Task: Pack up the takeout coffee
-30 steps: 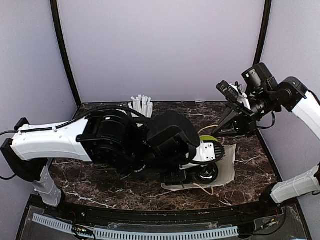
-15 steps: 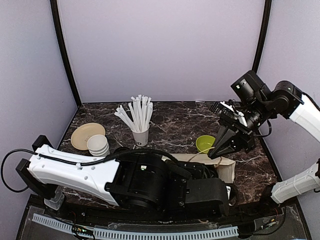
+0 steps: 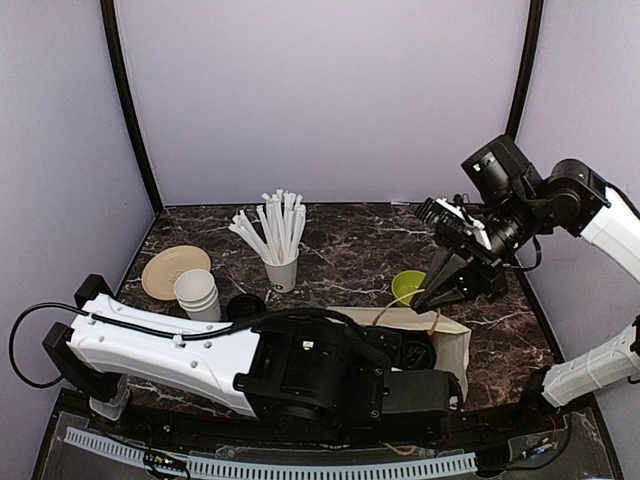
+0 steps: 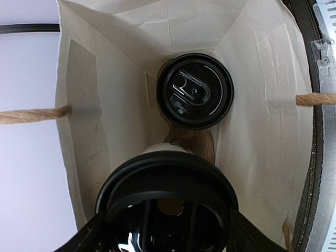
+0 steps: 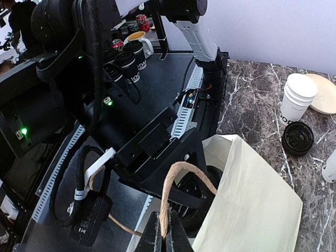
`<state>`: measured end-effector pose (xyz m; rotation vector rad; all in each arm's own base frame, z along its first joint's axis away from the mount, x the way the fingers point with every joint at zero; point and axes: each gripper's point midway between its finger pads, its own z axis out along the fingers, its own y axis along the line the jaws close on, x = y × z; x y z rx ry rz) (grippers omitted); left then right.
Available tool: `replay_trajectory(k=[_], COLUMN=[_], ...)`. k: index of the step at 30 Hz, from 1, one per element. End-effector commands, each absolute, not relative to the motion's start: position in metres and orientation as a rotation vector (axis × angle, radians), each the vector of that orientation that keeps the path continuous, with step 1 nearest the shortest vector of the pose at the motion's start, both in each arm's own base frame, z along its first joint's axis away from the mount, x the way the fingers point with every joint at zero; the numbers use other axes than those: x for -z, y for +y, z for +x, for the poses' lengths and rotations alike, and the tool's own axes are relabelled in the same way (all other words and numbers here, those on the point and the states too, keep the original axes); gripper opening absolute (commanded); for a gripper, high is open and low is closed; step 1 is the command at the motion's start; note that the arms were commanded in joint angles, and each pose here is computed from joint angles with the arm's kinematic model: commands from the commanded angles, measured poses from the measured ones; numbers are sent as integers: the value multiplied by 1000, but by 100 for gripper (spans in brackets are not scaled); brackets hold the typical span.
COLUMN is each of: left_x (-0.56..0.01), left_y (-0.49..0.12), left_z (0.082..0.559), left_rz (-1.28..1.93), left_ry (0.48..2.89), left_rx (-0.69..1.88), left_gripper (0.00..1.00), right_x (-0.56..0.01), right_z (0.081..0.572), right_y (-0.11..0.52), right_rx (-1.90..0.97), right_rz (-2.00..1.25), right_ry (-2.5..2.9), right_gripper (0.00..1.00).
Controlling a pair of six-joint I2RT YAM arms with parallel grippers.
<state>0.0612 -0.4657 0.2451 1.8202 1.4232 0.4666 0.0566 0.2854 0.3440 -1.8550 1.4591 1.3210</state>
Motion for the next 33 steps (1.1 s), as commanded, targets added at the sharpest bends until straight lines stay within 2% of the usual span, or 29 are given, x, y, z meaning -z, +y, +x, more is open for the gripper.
replay_trajectory(k=[1, 13, 19, 33], left_x=[-242, -241, -235, -205], left_y=[-459, -472, -460, -453], left_z=[66, 65, 85, 97], left_rz=[1849, 1879, 1869, 1939], left_ry=[1405, 1319, 1386, 1452], left_rx=[-476, -426, -492, -500], left_gripper=[50, 51, 50, 51], right_x=[-360, -354, -362, -367], right_z=[64, 91, 83, 85], right_y=[296, 308, 307, 312], right_rx=[-1313, -1203, -1260, -1284], right_rz=[-1806, -1705, -1725, -1723], right_ry=[1429, 1529, 1489, 1486], right_gripper=[0, 0, 0, 0])
